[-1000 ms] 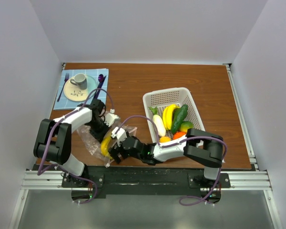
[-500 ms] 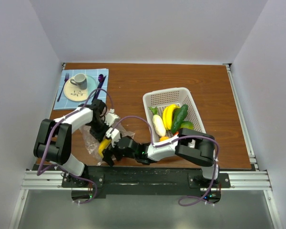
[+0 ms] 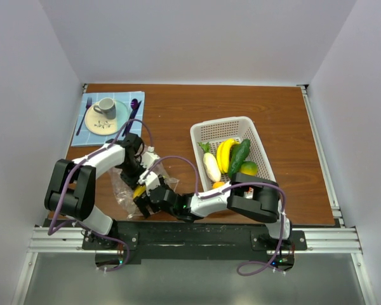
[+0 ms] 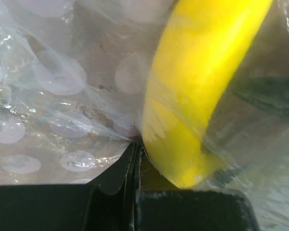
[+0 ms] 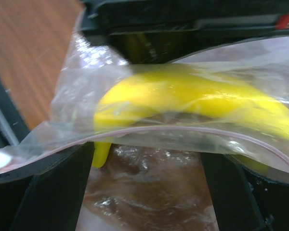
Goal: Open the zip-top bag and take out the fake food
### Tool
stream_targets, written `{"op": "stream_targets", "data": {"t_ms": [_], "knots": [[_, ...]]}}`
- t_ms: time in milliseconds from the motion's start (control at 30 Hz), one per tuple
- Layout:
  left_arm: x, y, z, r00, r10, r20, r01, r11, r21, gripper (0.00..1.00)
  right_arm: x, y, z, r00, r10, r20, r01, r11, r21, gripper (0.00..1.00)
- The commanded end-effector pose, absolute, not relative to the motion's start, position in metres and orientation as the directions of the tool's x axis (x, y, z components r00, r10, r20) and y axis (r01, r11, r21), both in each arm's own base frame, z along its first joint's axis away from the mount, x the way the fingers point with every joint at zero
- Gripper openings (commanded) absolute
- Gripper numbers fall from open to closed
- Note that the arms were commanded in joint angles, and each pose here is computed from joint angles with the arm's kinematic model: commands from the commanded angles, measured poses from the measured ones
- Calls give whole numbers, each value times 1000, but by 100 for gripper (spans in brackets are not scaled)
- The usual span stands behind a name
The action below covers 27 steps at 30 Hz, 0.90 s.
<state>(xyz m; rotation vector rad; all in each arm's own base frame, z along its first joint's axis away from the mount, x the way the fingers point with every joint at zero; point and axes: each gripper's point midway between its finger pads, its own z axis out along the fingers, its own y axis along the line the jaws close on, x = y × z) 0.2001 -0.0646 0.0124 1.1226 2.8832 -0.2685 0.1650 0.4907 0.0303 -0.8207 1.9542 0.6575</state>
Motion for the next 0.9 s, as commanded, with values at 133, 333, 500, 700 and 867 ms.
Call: {"op": "stream_targets", "data": {"t_ms": [133, 333, 500, 700, 867], "knots": [[196, -63, 12, -715, 692, -99, 699, 701, -142, 0, 197, 447, 36, -334, -320, -886, -623, 781, -48, 81], [199, -58, 11, -714, 695, -83, 700, 706, -111, 0, 197, 428, 40, -320, -356, -878, -613, 785, -95, 55], [202, -57, 10, -716, 693, -86, 698, 709, -101, 0, 189, 425, 38, -321, -360, -876, -648, 758, -75, 53], [203, -57, 11, -723, 686, -83, 691, 717, -96, 0, 172, 456, 47, -313, -335, -889, -744, 668, 10, 59], [205, -57, 13, -727, 682, -85, 687, 721, -91, 0, 171, 475, 41, -313, -340, -887, -765, 644, 24, 63]]}}
